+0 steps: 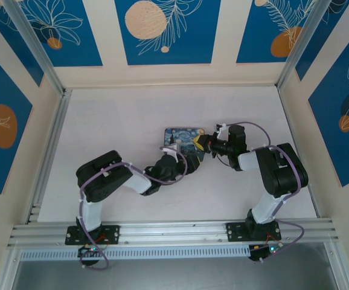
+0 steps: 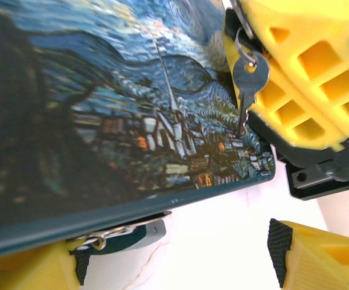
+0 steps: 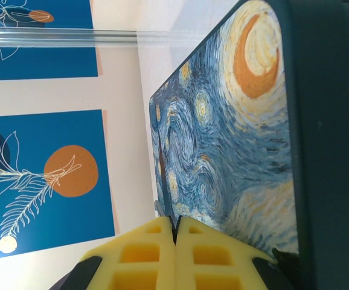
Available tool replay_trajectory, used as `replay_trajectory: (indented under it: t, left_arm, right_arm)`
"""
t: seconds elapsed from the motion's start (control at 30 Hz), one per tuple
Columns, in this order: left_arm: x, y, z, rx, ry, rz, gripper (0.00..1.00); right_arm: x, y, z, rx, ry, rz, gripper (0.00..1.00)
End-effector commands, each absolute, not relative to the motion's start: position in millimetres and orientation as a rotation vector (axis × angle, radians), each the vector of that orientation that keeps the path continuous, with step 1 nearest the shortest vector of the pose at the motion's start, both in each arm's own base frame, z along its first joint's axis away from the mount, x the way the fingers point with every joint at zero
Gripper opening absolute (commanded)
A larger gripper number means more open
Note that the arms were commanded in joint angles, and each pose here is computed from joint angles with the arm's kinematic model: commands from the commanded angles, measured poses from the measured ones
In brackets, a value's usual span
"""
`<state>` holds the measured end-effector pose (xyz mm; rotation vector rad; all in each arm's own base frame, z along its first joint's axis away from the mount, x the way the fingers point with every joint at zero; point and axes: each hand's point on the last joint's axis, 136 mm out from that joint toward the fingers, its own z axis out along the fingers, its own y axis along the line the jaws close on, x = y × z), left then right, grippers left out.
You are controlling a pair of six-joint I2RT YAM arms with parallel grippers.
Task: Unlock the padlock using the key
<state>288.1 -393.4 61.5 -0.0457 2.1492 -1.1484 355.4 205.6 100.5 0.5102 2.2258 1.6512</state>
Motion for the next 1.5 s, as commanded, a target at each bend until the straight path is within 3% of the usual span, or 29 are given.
replay_trajectory:
  t: [0.0,0.13,0.43,0.73,1.47]
  left_arm:
    - [279.0,-384.2,25.0,0.042,2.293,-0.957,0.79]
    - [277.8,-390.0,19.9,0.048,2.285,-0.997,0.80]
    - [274.3,-398.4,69.1,-0.079,2.064,-1.312,0.73]
    - [271.0,-407.5,91.1,-0.112,1.989,-1.421,0.72]
    - [285.9,-382.3,48.9,-0.397,2.062,-1.212,0.65]
  right_arm:
    - [333.7,202.0,51.9,0.681,2.388,1.598,0.00]
    - [333.1,202.2,51.9,0.679,2.390,1.599,0.00]
    - [334.6,202.8,46.8,0.682,2.402,1.593,0.00]
    - [332.4,203.0,42.8,0.692,2.406,1.594,0.00]
    - [333.3,203.1,43.9,0.688,2.403,1.604,0.00]
